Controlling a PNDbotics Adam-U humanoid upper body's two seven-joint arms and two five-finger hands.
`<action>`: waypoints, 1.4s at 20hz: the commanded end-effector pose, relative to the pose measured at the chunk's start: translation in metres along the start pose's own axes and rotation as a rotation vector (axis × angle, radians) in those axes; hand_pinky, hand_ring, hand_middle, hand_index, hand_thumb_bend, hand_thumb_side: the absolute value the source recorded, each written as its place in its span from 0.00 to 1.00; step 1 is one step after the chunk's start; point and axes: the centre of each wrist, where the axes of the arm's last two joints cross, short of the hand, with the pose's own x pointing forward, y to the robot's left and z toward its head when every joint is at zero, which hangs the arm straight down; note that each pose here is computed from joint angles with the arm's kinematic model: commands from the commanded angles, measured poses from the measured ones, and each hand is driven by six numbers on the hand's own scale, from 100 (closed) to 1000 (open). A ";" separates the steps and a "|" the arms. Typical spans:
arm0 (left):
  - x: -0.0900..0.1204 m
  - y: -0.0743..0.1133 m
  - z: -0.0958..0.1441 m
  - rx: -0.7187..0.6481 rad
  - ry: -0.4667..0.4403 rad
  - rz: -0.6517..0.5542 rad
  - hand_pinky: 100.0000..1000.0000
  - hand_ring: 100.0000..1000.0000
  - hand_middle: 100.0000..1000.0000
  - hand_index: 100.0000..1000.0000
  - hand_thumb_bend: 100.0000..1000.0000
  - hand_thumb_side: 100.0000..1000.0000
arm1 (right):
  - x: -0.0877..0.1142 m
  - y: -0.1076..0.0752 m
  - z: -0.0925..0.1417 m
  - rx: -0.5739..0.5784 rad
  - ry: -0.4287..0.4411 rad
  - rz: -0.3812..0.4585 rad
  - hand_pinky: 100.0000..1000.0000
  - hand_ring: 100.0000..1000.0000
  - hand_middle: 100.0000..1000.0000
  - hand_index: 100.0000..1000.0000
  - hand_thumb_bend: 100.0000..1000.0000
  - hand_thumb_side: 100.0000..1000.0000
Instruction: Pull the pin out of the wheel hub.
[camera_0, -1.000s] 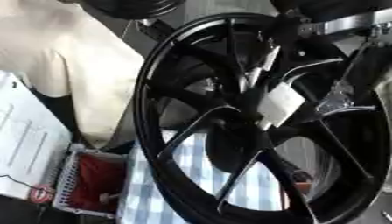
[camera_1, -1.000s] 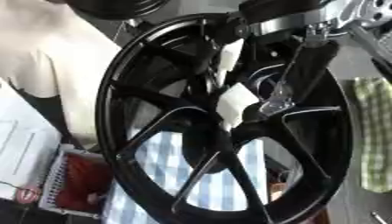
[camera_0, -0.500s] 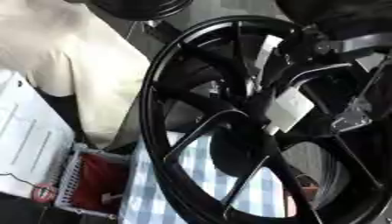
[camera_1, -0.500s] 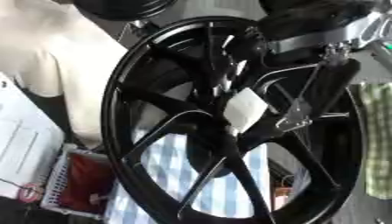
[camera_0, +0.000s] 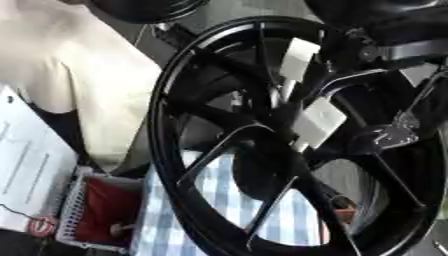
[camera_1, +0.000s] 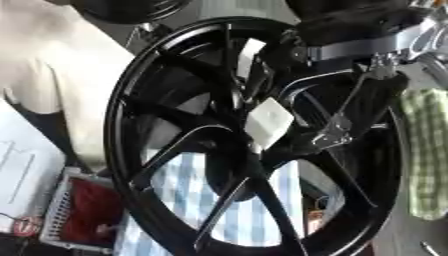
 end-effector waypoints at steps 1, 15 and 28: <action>0.007 0.000 -0.003 -0.009 -0.027 -0.001 0.75 0.65 0.59 0.74 0.25 0.72 | 0.003 -0.005 0.006 -0.004 0.045 0.037 0.79 0.70 0.70 0.79 0.38 0.12; 0.006 -0.001 -0.002 -0.007 -0.025 0.002 0.75 0.65 0.59 0.74 0.24 0.73 | -0.008 0.006 -0.001 0.047 0.063 0.022 0.79 0.70 0.69 0.78 0.36 0.09; 0.006 -0.002 -0.001 -0.013 -0.021 0.007 0.75 0.66 0.59 0.74 0.24 0.74 | -0.017 0.012 -0.006 0.056 0.063 0.018 0.79 0.68 0.66 0.74 0.29 0.05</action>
